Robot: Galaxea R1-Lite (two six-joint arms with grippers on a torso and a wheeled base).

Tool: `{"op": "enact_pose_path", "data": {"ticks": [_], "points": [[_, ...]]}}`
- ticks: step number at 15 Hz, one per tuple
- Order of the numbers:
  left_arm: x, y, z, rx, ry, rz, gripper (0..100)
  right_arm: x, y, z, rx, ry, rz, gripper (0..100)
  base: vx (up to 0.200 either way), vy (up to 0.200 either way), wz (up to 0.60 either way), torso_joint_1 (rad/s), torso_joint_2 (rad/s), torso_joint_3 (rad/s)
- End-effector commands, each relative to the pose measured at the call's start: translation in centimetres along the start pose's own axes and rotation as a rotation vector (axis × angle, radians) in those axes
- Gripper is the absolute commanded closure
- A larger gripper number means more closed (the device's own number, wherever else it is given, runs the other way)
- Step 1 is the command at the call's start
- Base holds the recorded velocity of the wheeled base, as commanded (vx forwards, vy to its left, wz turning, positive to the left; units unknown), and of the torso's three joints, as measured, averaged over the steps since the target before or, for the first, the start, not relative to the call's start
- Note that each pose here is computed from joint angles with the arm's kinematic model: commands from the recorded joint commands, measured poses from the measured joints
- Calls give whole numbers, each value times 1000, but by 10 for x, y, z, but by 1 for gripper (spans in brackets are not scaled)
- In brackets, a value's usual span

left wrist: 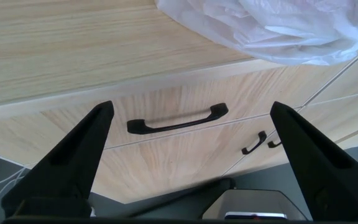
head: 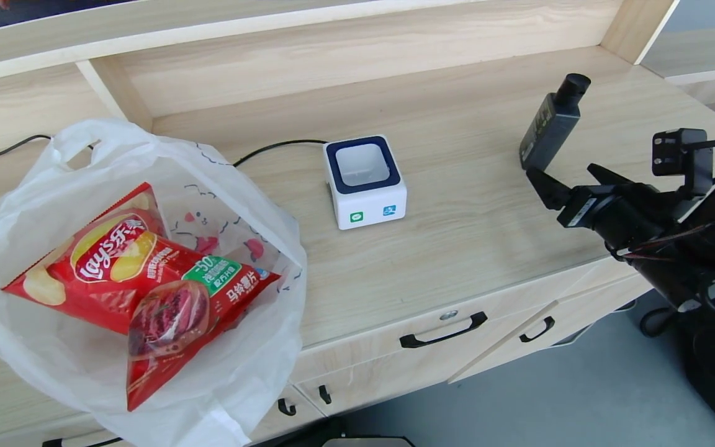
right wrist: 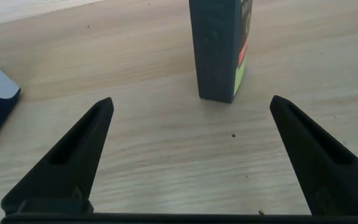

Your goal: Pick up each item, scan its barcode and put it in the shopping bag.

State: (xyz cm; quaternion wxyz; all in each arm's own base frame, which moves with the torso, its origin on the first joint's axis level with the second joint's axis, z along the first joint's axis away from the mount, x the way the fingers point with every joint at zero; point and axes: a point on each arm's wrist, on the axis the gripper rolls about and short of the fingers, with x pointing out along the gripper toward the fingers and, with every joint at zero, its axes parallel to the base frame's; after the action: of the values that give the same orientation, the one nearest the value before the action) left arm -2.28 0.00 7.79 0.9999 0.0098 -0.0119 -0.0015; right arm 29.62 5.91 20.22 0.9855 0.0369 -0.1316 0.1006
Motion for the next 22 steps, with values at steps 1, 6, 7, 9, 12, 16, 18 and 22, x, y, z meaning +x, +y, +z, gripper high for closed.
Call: {"op": "enact_pose_path", "data": {"ticks": [1,6,7,9,12,16,18,22], "points": [[0,0,0,0,1,0,0,18,-5,-5,-1,-14,-12,0,0,0,0,0,0,0],[0,0,0,0,1,0,0,56,-18,-10,12,-66,-30,0,0,0,0,0,0,0],[0,0,0,0,-1,0,0,63,-19,-7,15,-88,-29,0,0,0,0,0,0,0],[0,0,0,3,-1,0,0,74,-24,-2,11,-104,-43,0,0,0,0,0,0,0],[0,0,0,3,-1,0,0,94,-25,6,26,-110,-40,0,0,0,0,0,0,0],[0,0,0,3,-2,0,0,125,-47,12,13,-136,-60,0,0,0,0,0,0,0],[0,0,0,3,-2,0,0,126,-53,10,12,-104,-65,0,0,0,0,0,0,0],[0,0,0,3,-2,0,0,127,-54,8,12,-99,-65,0,0,0,0,0,0,0]]}}
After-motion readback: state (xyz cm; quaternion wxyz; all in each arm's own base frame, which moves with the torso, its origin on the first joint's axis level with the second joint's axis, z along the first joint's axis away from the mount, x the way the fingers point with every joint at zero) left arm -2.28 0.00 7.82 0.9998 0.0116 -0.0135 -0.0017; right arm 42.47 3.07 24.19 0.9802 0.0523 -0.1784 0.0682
